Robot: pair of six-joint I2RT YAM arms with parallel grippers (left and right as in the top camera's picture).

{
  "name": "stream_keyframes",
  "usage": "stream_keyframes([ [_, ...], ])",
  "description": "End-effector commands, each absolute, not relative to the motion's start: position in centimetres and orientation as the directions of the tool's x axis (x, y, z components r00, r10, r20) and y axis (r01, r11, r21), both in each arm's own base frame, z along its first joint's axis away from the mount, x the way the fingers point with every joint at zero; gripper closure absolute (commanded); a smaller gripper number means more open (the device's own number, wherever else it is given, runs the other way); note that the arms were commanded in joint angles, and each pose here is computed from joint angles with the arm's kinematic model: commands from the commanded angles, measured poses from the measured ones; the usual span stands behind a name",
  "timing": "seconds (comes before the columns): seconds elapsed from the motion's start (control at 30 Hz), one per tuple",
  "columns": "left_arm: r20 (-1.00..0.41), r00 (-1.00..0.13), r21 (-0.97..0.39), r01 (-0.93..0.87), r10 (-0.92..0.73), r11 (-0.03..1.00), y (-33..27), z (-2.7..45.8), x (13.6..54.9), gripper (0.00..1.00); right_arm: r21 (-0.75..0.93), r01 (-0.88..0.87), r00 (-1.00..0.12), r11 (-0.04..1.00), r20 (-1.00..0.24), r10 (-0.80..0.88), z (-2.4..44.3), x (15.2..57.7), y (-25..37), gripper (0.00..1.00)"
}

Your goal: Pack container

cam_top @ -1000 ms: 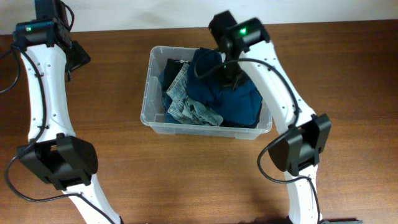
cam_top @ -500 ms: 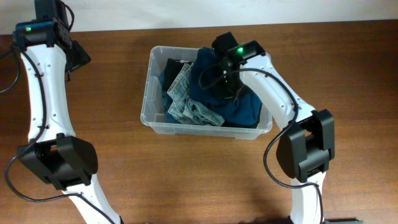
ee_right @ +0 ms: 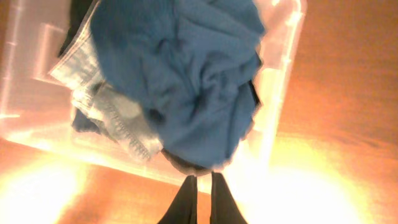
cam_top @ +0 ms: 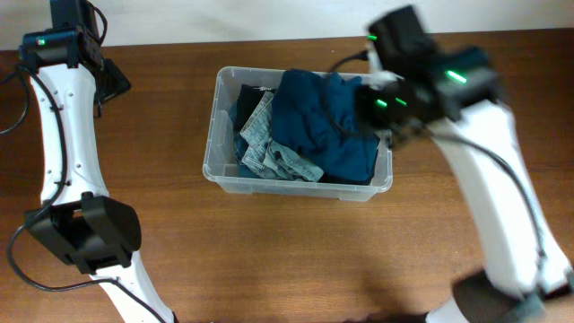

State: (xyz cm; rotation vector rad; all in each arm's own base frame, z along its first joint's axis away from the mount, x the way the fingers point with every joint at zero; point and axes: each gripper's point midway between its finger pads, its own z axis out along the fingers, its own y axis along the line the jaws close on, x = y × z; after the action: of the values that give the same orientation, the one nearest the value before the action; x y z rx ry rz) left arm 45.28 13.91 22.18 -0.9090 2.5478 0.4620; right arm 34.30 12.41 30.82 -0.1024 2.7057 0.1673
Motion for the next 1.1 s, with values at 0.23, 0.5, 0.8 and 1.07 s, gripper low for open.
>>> stream_keyframes([
  [0.23,-0.466,-0.712,0.18,-0.658,-0.526,0.731,14.1,22.1,45.2,0.01,0.137,-0.118,-0.849,0.984,-0.528,-0.028,37.4,25.1,9.0,0.96],
  [0.5,-0.466,-0.712,0.18,-0.658,-0.526,0.731,14.1,22.1,45.2,0.01,0.168,-0.137,-0.773,0.976,-0.634,0.001,39.8,19.5,7.0,0.96],
  [0.8,-0.466,-0.712,0.18,-0.658,-0.526,0.731,14.1,22.1,45.2,0.01,0.17,-0.135,-0.77,0.976,-0.638,0.005,36.0,12.9,4.5,0.95],
  [1.07,-0.466,-0.712,0.18,-0.658,-0.526,0.731,14.1,22.1,45.2,0.01,0.249,-0.083,-0.73,0.965,-0.674,0.111,31.2,9.1,3.2,0.95],
])
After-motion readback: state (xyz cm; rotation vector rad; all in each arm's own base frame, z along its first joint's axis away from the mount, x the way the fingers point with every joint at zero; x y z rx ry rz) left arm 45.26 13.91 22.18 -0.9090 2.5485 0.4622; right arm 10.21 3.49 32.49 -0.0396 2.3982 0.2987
